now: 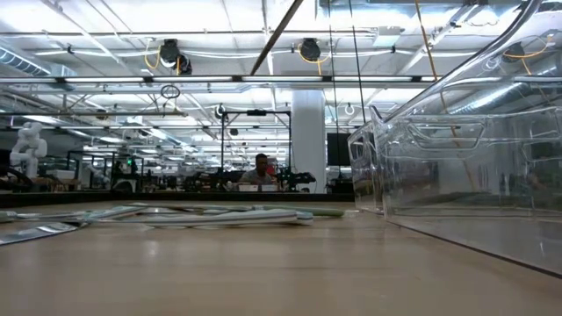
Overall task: Sort silverware by color (type)
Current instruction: Put the yellow knife into the bottom right transparent bin
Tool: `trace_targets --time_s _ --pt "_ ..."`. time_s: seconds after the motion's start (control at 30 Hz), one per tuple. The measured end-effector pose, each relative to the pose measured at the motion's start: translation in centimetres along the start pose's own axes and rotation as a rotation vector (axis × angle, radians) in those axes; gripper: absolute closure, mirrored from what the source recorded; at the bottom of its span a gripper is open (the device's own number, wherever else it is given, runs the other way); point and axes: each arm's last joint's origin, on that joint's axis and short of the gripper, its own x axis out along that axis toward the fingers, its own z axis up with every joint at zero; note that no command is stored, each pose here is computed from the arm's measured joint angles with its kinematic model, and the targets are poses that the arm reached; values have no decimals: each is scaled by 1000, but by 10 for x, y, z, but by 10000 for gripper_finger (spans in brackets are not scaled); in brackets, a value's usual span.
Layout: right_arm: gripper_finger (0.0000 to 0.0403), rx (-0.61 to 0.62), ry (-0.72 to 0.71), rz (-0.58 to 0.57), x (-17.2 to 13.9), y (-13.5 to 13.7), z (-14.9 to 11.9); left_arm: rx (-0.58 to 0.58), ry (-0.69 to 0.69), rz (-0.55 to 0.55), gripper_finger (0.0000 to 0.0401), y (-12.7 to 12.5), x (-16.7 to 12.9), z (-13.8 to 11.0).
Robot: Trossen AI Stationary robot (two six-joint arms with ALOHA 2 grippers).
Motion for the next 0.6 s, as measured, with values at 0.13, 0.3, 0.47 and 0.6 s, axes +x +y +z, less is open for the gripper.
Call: trace_targets --time_s 0.13,0.3,0.47,0.6 --pt "360 -41 20 11 6 -10 5 -11 -56 15 356 2 0 6" --pt "360 -38 53 191 19 -45 29 -27 -108 29 356 3 -1 11" --pt "360 72 -1 250 19 -77 37 -66 -154 27 356 1 -2 16" --pt "360 115 -69 232 26 -69 18 -81 -238 -1 356 -7 -8 26"
